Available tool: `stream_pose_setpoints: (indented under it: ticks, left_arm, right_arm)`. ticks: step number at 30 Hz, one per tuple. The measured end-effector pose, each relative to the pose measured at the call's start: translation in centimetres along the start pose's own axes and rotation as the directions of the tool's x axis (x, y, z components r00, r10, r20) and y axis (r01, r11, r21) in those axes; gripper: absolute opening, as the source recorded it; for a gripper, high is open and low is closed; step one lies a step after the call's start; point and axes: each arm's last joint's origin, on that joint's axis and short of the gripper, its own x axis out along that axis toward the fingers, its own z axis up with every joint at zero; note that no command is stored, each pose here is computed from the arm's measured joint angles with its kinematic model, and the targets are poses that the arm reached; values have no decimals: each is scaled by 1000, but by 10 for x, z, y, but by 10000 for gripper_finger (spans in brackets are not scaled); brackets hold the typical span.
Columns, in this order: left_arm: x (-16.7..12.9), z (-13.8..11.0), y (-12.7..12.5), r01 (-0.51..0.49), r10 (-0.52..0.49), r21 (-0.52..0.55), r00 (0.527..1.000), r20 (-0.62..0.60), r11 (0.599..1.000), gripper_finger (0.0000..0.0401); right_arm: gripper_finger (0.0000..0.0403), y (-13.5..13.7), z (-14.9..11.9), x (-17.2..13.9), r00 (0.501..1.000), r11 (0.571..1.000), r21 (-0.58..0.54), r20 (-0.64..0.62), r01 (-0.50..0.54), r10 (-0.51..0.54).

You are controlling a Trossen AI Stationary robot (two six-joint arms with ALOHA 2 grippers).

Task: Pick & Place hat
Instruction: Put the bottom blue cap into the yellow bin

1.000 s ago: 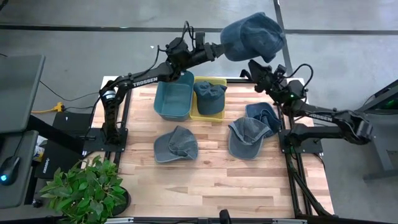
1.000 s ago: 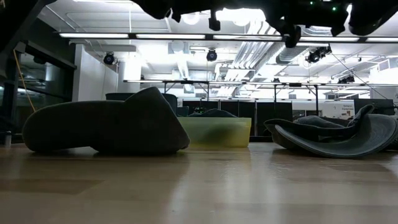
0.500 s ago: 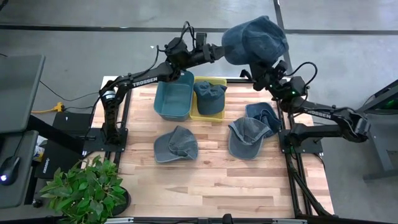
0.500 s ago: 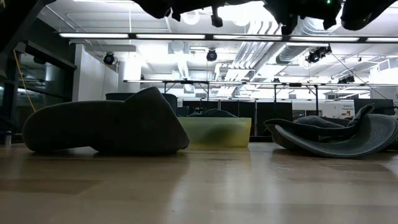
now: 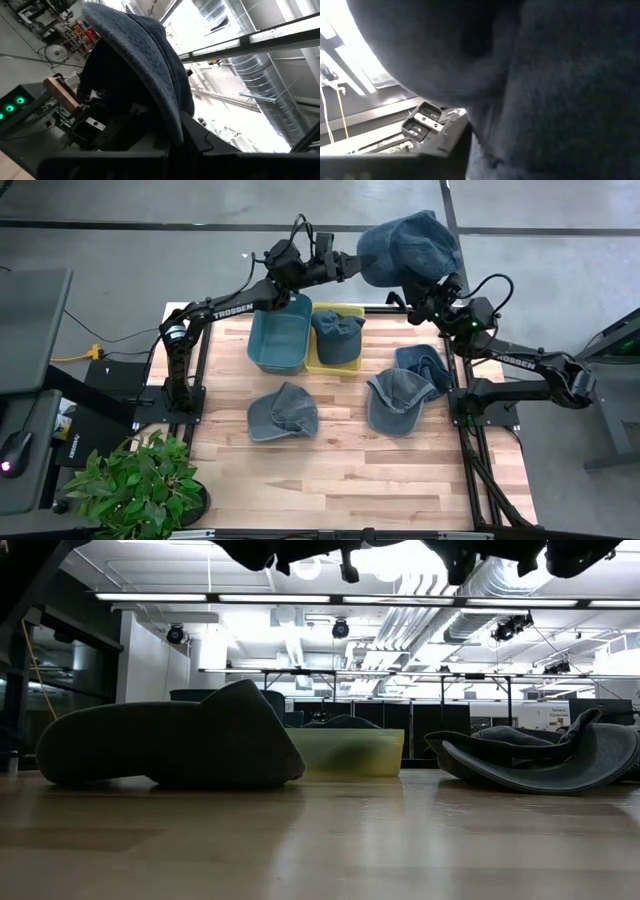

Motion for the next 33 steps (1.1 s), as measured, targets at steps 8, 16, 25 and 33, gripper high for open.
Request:
stream_pose_setpoints:
  ticks: [8, 16, 25, 33]
  left_arm:
    - [-1, -1, 1, 11, -11, 1, 999, -50, 1000, 11]
    - [0, -5, 2, 46, -31, 113, 991, -131, 993, 60]
    - [-10, 6, 15, 74, -36, 141, 967, -253, 987, 233]
    - [-43, 44, 50, -47, 92, 135, 930, -356, 990, 255]
  right_arm:
    - [15, 1, 0, 0, 1000, 1000, -14, -5, -14, 14]
    - [8, -1, -2, 0, 1000, 1000, 11, -26, 5, -4]
    - [8, -4, -5, -3, 993, 998, 10, -100, 64, -63]
    - [8, -6, 2, -16, 967, 989, -12, -208, 146, -145]
